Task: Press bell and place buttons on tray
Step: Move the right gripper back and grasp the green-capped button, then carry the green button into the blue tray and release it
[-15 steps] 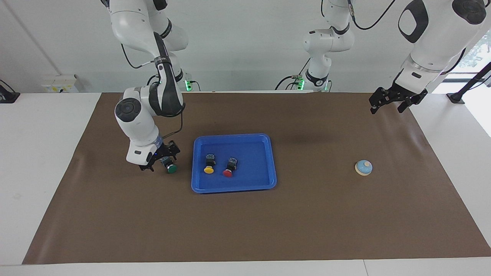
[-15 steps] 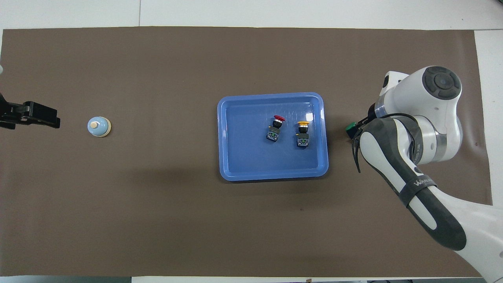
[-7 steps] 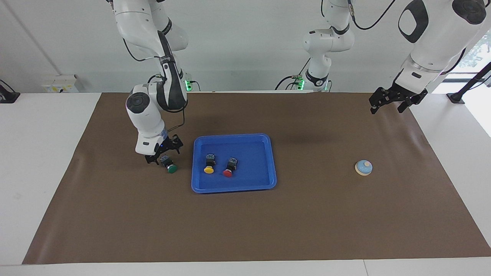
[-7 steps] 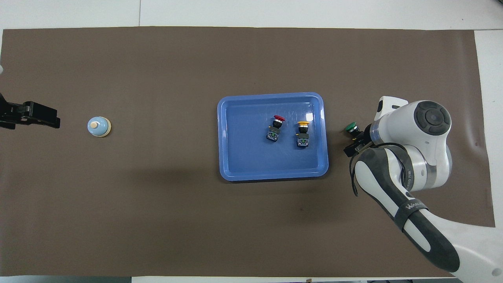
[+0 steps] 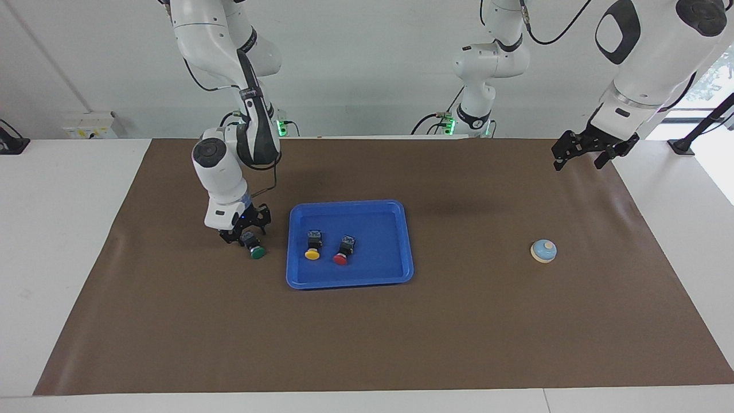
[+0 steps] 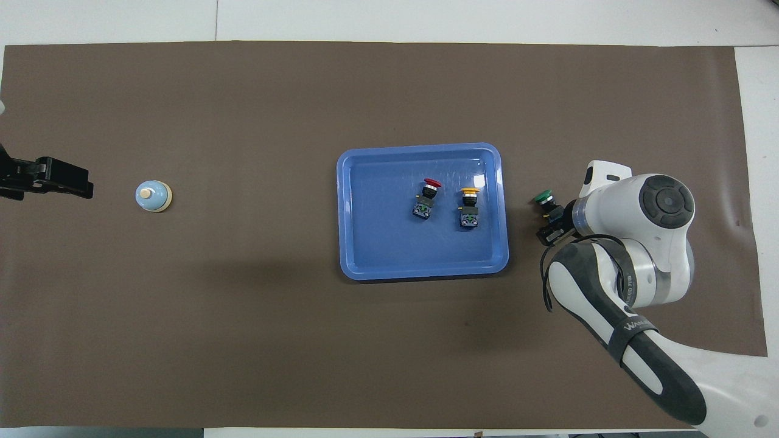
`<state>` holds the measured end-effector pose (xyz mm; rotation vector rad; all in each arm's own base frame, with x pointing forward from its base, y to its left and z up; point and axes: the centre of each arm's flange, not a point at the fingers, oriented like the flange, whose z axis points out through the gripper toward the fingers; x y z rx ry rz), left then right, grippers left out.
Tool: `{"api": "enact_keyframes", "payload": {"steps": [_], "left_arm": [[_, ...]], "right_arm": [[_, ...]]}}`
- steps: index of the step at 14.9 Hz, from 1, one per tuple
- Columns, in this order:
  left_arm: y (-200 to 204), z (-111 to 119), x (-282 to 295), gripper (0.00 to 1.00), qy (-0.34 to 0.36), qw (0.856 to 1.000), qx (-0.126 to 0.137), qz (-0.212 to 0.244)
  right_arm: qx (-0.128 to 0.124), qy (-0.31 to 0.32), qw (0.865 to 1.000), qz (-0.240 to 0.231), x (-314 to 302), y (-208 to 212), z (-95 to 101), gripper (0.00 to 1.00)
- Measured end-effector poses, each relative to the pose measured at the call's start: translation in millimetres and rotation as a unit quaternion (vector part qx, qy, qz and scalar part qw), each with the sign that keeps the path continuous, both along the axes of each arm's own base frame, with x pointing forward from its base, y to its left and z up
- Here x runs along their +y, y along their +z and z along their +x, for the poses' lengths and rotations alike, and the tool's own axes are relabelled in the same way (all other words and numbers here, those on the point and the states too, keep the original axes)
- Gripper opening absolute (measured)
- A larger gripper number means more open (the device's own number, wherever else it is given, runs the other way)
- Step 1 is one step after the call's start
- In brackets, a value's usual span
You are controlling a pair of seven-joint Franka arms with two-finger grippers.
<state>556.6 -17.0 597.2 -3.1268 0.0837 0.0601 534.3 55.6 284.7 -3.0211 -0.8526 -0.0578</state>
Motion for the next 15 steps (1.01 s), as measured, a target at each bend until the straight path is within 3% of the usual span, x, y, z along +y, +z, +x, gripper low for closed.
{"api": "enact_keyframes", "payload": {"steps": [1,2,5,7,10,15], "left_arm": [[0.0,0.0,0.0,1.0,0.0,1.0,0.0,0.0],[0.0,0.0,0.0,1.0,0.0,1.0,0.0,0.0],[0.0,0.0,0.0,1.0,0.0,1.0,0.0,0.0],[0.0,0.0,0.0,1.0,0.0,1.0,0.0,0.0],[0.0,0.0,0.0,1.0,0.0,1.0,0.0,0.0],[0.0,0.0,0.0,1.0,0.0,1.0,0.0,0.0]], "right_arm": [[-0.001,-0.005,1.0,0.0,-0.5,1.4,-0.2,0.45],[-0.001,-0.014,1.0,0.001,-0.7,1.5,-0.3,0.41],[-0.002,-0.053,0.999,0.002,1.8,18.4,11.5,0.41],[0.017,-0.101,0.995,0.001,15.2,57.3,32.7,0.41],[0.014,-0.204,0.979,0.008,85.8,120.6,54.1,0.41],[0.034,-0.297,0.954,0.004,230.6,128.1,56.2,0.41]]}}
